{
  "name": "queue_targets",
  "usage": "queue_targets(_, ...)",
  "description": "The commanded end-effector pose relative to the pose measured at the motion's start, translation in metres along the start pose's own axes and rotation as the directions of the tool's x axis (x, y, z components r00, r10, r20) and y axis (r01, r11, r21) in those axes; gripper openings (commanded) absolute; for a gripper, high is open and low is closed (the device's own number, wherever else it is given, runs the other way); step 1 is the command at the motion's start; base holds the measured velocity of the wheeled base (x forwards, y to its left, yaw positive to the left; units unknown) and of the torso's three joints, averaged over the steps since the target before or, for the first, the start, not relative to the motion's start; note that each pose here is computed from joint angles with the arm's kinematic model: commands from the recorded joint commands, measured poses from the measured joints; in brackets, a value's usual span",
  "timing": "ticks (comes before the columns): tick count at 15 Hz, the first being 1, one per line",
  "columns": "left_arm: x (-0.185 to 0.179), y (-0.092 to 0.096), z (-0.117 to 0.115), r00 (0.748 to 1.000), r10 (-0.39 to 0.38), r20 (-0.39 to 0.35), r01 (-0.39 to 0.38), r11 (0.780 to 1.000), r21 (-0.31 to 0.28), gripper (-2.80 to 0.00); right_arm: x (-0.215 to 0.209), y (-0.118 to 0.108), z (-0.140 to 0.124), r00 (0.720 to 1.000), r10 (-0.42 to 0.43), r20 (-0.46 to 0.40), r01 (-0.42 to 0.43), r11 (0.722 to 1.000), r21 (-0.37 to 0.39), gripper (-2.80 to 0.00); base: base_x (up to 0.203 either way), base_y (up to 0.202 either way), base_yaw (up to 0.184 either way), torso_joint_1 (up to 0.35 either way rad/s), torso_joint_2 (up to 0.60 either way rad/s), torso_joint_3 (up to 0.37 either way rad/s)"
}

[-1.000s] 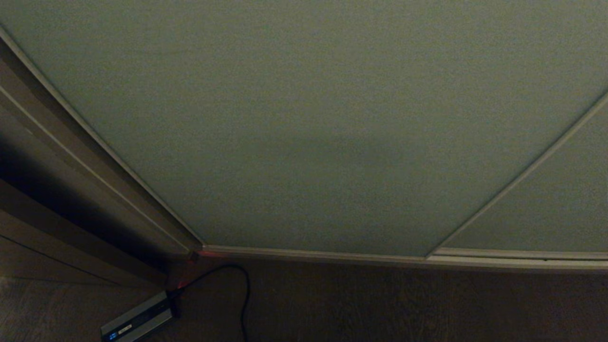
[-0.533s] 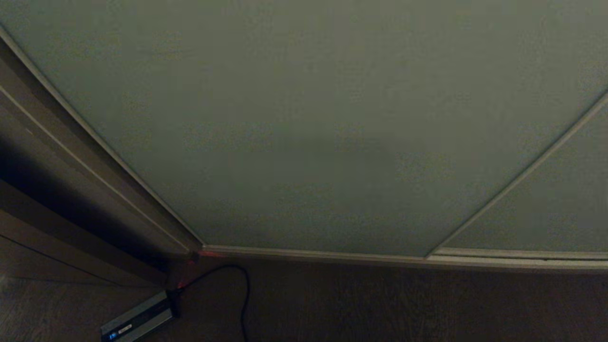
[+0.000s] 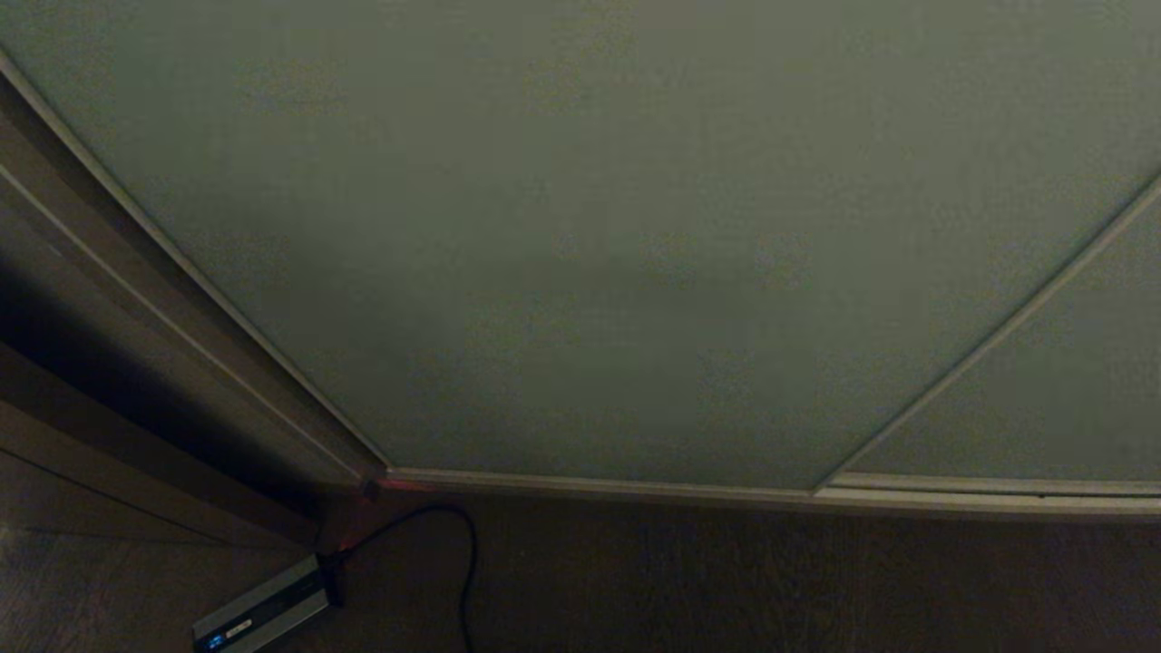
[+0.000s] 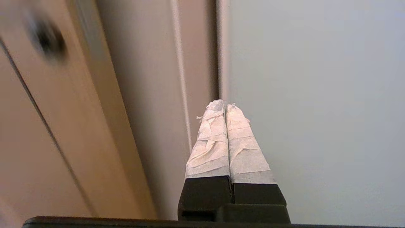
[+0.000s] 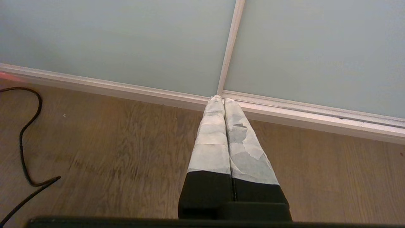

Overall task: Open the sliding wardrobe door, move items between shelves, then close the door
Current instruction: Open the door

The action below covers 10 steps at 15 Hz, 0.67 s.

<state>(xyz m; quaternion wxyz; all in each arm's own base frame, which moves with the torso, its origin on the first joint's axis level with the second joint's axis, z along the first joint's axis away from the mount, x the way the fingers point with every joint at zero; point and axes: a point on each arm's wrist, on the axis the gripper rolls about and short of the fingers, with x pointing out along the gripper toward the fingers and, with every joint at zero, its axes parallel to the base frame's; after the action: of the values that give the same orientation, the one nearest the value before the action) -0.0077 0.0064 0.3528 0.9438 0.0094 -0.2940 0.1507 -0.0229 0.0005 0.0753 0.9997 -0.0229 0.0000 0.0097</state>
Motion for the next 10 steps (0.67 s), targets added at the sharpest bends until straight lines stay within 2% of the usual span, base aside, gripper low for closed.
queue_targets(1, 0.055, -0.015, 0.000, 0.998, 0.070, 0.002, -0.070, 0.998, 0.005, -2.80, 0.000, 0.000, -0.001, 1.000, 0.001, -0.003, -0.001, 1.000, 0.000, -2.80, 0.000, 0.000, 0.000, 0.000, 0.00, 0.000)
queue_targets(3, 0.075, -0.018, 0.005, 0.986, 0.163, 0.037, -0.163, 0.987, -0.011, -2.80, 0.000, 0.000, -0.001, 1.000, 0.001, -0.003, -0.001, 1.000, 0.000, -2.80, 0.000, 0.000, 0.000, 0.000, 0.00, 0.000)
queue_targets(4, 0.085, -0.020, 0.002, 0.981, 0.193, 0.037, -0.193, 0.981, -0.003, -2.80, 0.000, 0.000, -0.001, 1.000, 0.001, -0.004, -0.001, 1.000, 0.000, -2.80, 0.000, 0.000, 0.000, 0.000, 0.00, 0.000)
queue_targets(6, 0.104, -0.015, -0.004, 0.957, 0.286, 0.053, -0.288, 0.957, 0.038, -2.80, 0.000, 0.000, -0.001, 1.000, 0.001, -0.003, -0.001, 1.000, 0.000, -2.80, 0.000, 0.000, 0.000, 0.000, 0.00, 0.000)
queue_targets(7, 0.115, -0.014, -0.009, 0.953, 0.298, 0.050, -0.300, 0.953, 0.030, -2.80, 0.000, 0.000, -0.001, 1.000, 0.001, -0.003, -0.001, 1.000, 0.000, -2.80, 0.000, 0.000, 0.000, 0.000, 0.00, 0.000)
queue_targets(9, 0.128, -0.017, -0.015, 0.976, 0.211, 0.043, -0.212, 0.977, 0.017, -2.80, 0.000, 0.000, -0.001, 1.000, 0.001, -0.003, -0.001, 1.000, 0.000, -2.80, 0.000, 0.000, 0.000, 0.000, 0.00, 0.000)
queue_targets(10, 0.134, -0.017, -0.016, 0.981, 0.188, 0.045, -0.189, 0.982, 0.020, -2.80, 0.000, 0.000, -0.001, 1.000, 0.001, -0.003, -0.001, 1.000, 0.000, -2.80, 0.000, 0.000, 0.000, 0.000, 0.00, 0.000)
